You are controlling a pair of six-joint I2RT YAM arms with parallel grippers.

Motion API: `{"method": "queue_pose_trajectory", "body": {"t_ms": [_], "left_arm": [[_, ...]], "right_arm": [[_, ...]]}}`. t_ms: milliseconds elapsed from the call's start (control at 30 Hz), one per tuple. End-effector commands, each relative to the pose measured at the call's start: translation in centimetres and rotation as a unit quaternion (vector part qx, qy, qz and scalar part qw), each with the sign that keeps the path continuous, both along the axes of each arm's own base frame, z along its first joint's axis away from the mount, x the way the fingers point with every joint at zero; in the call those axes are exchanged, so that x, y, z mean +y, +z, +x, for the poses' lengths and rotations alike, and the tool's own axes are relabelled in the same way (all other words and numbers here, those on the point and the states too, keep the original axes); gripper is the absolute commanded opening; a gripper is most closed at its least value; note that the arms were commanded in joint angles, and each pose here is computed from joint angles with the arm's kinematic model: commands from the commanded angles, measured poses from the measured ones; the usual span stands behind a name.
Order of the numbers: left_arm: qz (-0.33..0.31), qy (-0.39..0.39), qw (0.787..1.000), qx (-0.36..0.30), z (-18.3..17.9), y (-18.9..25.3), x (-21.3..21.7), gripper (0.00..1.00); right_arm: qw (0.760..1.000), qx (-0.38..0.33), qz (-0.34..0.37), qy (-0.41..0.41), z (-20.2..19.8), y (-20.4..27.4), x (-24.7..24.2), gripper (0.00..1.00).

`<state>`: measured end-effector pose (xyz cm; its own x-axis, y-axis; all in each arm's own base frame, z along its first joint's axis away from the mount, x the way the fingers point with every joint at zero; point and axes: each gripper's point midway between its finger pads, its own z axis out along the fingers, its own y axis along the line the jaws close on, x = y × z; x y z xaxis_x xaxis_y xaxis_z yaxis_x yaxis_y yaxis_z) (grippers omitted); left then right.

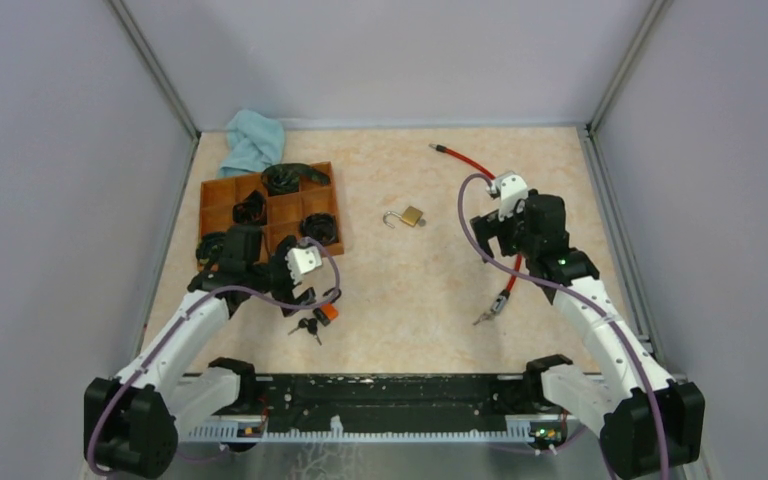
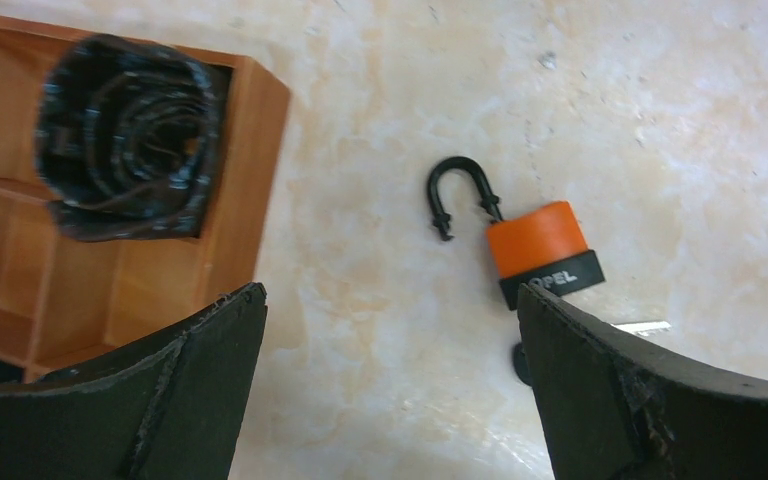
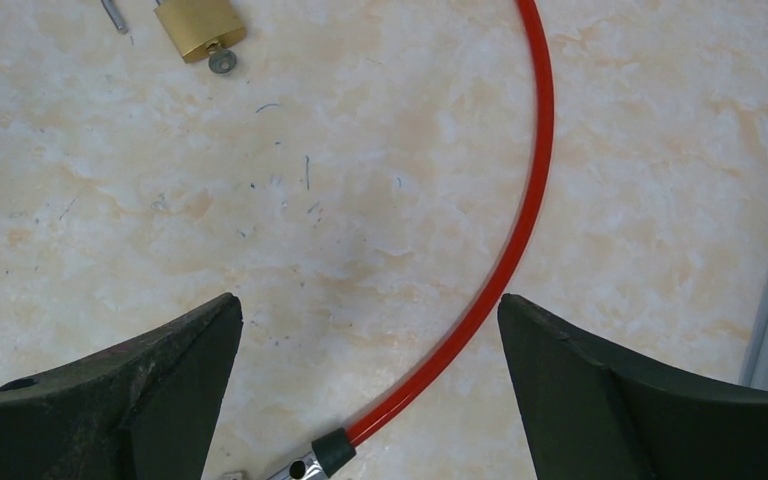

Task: Lock with the key
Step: Pick up the lock from the center of the board.

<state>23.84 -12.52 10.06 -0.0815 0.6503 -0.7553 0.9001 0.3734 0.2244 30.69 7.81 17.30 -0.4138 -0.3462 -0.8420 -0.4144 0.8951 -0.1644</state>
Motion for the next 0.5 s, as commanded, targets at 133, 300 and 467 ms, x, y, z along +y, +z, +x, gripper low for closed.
{"method": "queue_pose_trajectory", "body": {"t_ms": [133,300,467], "left_arm": [[0.072,0.014,0.993,0.097,-3.1,-3.9,-0.4,0.99],[0.109,0.038,0.981,0.154,-4.3,-5.3,-1.2,0.99],[0.132,0.03,0.976,0.171,-5.2,-6.0,-2.4,0.99]], "right_arm": [[0.999,-0.053,-0.011,0.004,0.7,1.7,-0.1,0.99],[0.998,-0.057,-0.017,0.006,0.7,1.7,-0.3,0.99],[0.998,-0.053,-0.022,0.009,0.6,1.3,-0.3,0.99]]}}
